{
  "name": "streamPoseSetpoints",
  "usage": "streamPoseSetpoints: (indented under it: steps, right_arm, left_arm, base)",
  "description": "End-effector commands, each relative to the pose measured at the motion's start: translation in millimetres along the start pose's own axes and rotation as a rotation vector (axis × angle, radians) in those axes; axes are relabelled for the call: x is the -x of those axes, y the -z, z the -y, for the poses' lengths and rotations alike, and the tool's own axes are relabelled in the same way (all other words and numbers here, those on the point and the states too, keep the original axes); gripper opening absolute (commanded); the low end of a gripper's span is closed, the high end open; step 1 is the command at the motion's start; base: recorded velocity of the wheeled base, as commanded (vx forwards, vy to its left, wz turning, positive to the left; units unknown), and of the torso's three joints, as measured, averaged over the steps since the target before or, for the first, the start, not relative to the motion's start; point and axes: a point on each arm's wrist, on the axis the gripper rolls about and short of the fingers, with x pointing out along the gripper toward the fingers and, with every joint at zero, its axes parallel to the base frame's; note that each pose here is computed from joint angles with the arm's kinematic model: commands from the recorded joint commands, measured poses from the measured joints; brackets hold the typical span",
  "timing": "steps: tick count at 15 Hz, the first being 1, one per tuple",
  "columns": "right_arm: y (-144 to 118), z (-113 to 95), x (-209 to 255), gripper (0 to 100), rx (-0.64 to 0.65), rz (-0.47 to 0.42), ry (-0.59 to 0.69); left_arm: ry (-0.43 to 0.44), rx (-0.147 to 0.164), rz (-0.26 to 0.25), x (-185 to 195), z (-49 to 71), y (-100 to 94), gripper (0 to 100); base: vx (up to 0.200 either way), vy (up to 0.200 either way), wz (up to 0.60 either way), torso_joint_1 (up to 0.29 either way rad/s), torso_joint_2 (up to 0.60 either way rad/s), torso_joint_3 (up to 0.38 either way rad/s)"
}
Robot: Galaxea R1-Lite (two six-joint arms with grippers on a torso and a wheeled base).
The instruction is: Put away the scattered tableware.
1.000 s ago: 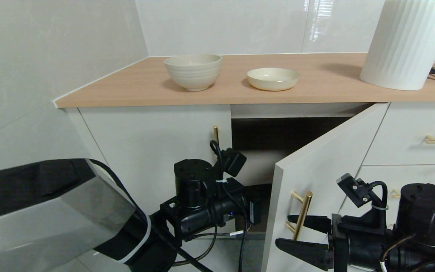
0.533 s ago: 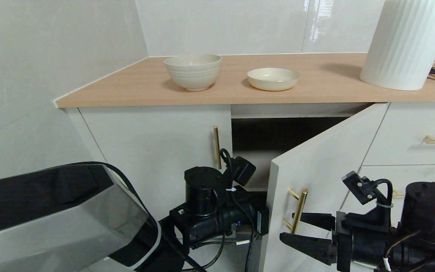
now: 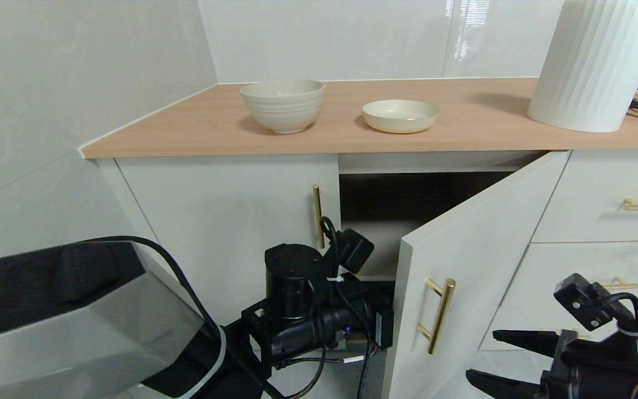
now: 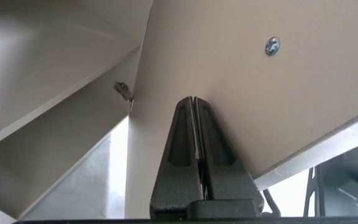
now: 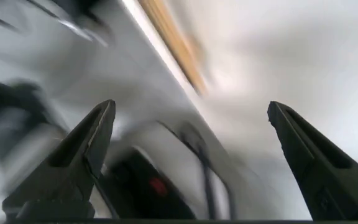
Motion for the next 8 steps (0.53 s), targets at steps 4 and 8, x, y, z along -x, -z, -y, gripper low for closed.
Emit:
streamPoseSetpoints:
  steps: [4, 8]
  right_arm:
    - [-29, -28, 65, 100, 0.087, 0.099, 0.129]
    - [-29, -28, 68, 100, 0.089, 0.107, 0.128]
  left_arm:
    - [0.011, 0.001, -0.012, 1, 5.8, 1.3, 0]
    - [0.008, 0.004, -0.022, 1, 6.7, 2.7, 0]
  base:
    - [0.0, 0.0, 0.0, 0.0, 0.0, 0.0]
    - [0.0, 0.0, 0.0, 0.0, 0.0, 0.0]
